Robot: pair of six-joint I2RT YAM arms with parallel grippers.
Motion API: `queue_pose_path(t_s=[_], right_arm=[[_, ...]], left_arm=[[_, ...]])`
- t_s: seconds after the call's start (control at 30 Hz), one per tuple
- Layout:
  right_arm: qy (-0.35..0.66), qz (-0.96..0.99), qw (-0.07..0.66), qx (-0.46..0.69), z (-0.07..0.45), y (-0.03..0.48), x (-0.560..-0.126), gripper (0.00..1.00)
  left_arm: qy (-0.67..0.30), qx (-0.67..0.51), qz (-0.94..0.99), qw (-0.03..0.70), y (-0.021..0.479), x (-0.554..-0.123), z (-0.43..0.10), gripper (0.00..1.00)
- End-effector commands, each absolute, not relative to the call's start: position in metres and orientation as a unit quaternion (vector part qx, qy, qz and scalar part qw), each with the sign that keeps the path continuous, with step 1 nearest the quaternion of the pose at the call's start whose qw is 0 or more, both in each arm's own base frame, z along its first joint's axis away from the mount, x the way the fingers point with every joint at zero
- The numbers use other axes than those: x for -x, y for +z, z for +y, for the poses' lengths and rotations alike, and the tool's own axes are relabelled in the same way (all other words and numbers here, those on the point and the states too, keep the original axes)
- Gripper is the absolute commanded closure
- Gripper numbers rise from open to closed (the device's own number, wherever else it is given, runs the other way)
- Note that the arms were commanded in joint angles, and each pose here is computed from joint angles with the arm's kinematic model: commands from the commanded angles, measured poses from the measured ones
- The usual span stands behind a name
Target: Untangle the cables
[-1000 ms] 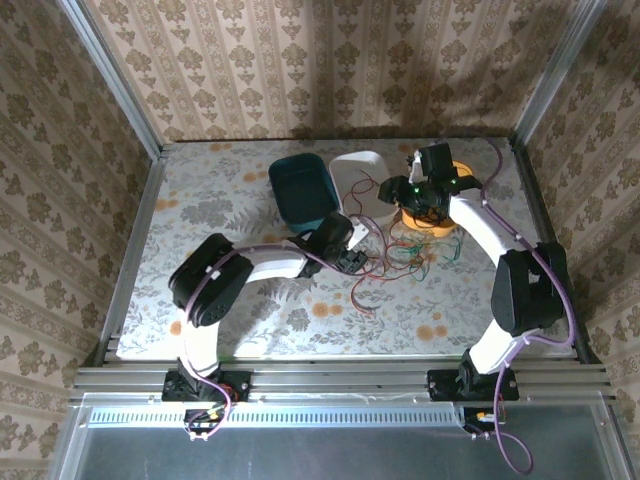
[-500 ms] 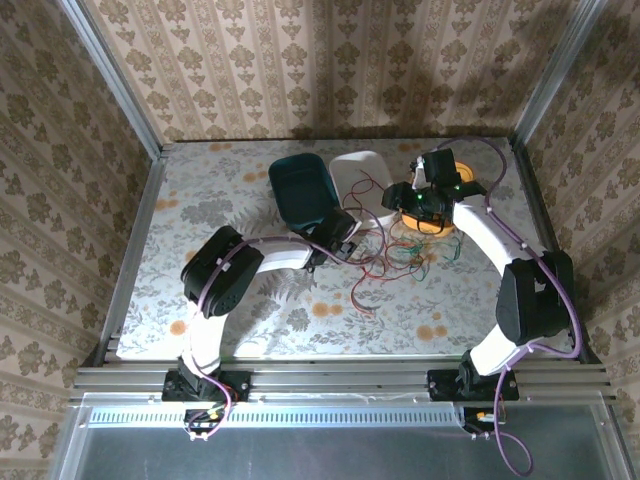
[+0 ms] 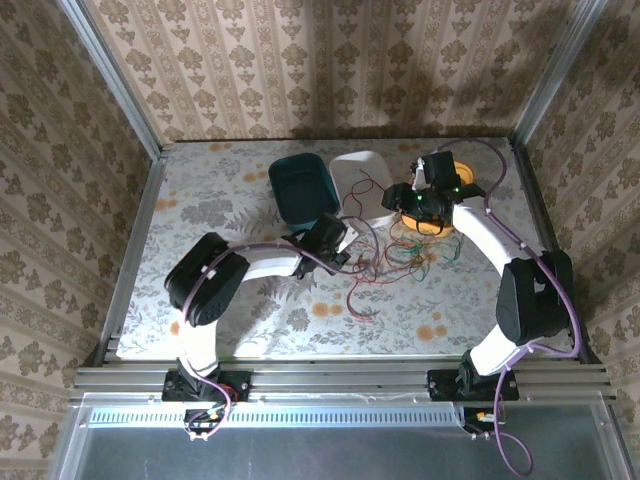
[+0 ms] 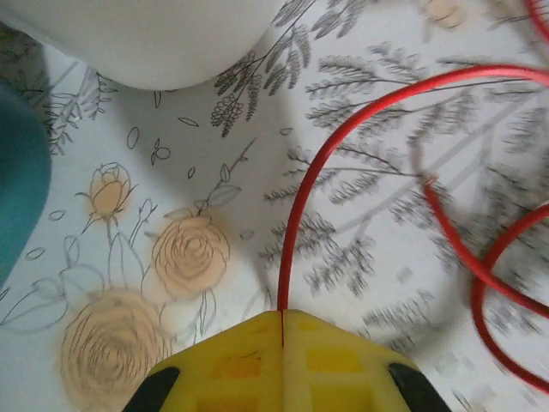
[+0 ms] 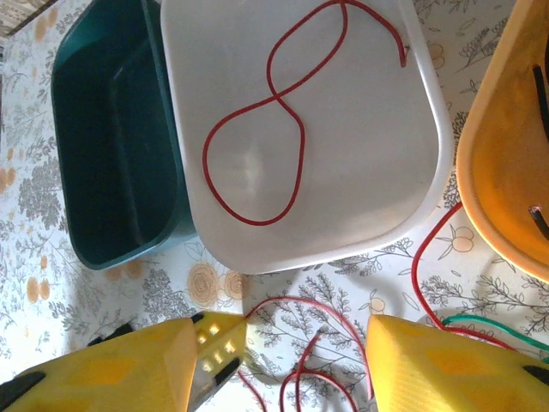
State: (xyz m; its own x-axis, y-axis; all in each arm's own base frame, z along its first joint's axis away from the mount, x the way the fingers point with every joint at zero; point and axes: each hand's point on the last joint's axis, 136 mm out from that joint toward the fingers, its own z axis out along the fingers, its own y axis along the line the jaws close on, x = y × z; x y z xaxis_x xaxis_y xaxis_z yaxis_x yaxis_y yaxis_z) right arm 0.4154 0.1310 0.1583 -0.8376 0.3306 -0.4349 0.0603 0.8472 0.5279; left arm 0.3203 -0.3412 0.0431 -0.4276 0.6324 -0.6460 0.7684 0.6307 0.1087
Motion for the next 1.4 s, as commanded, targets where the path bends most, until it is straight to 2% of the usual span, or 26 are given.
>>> queue_pose_path(t_s=[0.0, 0.17, 0.63, 0.8, 0.93, 1.13, 1.37], right_arm=[[0.249, 0.918, 0.281, -0.124, 0.122, 0.164, -0.418, 0.44], [0.244, 0.918, 0.284, -0.130, 0.118, 0.162, -0.419, 0.44], [0.227, 0.908, 0.305, -0.177, 0.085, 0.163, -0.411, 0.44], [0.227, 0.907, 0.306, -0.181, 0.083, 0.163, -0.410, 0.44], [0.227, 0.905, 0.310, -0.182, 0.082, 0.164, -0.410, 0.44], [0.242, 0.903, 0.309, -0.172, 0.088, 0.167, -0.410, 0.44], [0.347, 0.894, 0.279, -0.048, 0.150, 0.180, -0.394, 0.43]], left_arm=[[-0.163, -0.418, 0.784, 0.428, 0.124, -0.327, -0.358, 1.00], [-0.214, -0.362, 0.764, 0.491, 0.201, -0.347, -0.346, 1.00], [-0.371, -0.302, 0.664, 0.575, 0.364, -0.380, -0.334, 1.00], [-0.401, -0.293, 0.619, 0.608, 0.414, -0.388, -0.332, 1.00], [-0.414, -0.297, 0.593, 0.624, 0.433, -0.395, -0.335, 1.00], [-0.443, -0.254, 0.593, 0.622, 0.432, -0.439, -0.344, 1.00], [-0.473, -0.251, 0.583, 0.611, 0.429, -0.441, -0.360, 1.00]])
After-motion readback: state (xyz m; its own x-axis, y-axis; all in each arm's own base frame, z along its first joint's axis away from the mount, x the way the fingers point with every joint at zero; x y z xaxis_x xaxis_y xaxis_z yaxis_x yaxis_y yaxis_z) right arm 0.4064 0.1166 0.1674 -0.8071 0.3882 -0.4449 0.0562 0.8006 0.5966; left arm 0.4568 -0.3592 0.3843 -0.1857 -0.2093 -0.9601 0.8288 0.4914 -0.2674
